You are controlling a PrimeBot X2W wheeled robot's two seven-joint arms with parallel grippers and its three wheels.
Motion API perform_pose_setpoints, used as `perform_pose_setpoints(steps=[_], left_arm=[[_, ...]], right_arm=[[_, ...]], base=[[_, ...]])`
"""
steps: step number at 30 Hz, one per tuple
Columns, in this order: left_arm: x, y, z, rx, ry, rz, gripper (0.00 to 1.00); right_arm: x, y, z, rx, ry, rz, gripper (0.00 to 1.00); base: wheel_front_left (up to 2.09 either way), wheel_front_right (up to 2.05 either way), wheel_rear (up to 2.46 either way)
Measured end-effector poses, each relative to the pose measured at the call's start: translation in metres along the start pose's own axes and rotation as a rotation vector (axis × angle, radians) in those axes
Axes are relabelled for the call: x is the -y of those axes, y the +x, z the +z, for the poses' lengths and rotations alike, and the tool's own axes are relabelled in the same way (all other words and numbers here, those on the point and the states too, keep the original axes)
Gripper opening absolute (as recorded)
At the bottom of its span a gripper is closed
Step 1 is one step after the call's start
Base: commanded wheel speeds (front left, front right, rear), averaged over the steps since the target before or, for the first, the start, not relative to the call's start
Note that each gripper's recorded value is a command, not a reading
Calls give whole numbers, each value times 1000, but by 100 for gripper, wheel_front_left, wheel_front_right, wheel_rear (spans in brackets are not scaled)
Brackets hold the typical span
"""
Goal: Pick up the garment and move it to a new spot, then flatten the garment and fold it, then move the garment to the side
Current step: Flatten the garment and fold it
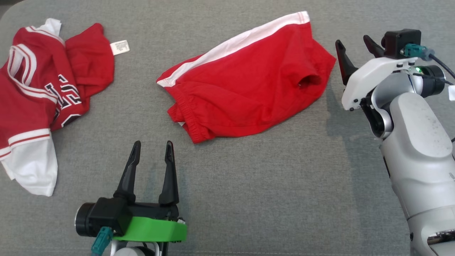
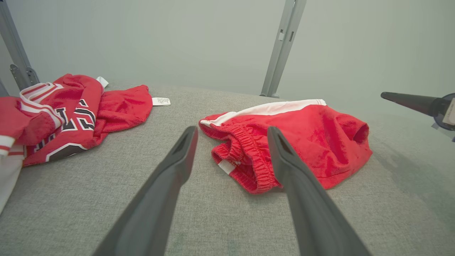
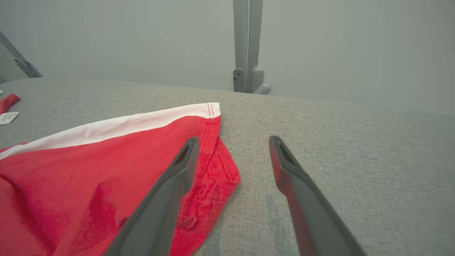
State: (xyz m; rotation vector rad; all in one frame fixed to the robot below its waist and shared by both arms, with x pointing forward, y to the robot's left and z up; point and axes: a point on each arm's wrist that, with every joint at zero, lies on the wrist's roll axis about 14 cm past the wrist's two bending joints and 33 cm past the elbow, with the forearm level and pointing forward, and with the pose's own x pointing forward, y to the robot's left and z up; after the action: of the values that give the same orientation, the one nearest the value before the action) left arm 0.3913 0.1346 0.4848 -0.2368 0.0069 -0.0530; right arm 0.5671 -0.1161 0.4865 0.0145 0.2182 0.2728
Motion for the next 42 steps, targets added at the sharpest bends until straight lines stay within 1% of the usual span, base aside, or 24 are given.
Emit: perform_pose_setpoints(steps=[3,6,10,13,16,20,27,33,34,35,36,40,42], left_arm=[[-4,-3,-7,-18,3,16,100],[-11,-7,-12,-35,4,42,100],[-23,-13,-17,-53,11,79,100],[-30,-16,-19,-61,16,103,100],[-35,-17,-23,-73,19,120,100],[-40,-16,-25,-81,22,137,100],[-37,-11,-25,-76,0,128,100],[-35,-6,-26,-75,-7,126,100],[-35,-6,-26,-76,-8,126,100],[-35,-6,-26,-77,-9,128,100],[-35,-6,-27,-77,-11,128,100],[-34,-4,-27,-77,-13,127,100],[-34,-3,-27,-76,-14,127,100]], right_arm=[[-18,21,-10,-55,32,34,100],[-29,38,-19,-104,33,50,100],[-35,53,-38,-173,20,55,100],[-38,61,-52,-226,-15,58,100],[-34,66,-68,-277,-76,56,100],[-29,68,-83,-321,-117,51,100],[-21,65,-91,-371,-130,39,100],[-21,64,-102,-430,-87,36,100],[-21,64,-103,-434,-78,36,80],[-22,63,-104,-439,-73,38,29],[-23,63,-104,-443,-64,40,0],[-27,60,-106,-452,-49,50,0],[-27,58,-104,-447,-22,48,0]], base=[[0,0,0],[0,0,0],[0,0,0],[0,0,0],[0,0,0],[0,0,0],[0,0,0],[0,0,0],[0,0,0],[0,0,0],[0,0,0],[0,0,0],[0,0,0]])
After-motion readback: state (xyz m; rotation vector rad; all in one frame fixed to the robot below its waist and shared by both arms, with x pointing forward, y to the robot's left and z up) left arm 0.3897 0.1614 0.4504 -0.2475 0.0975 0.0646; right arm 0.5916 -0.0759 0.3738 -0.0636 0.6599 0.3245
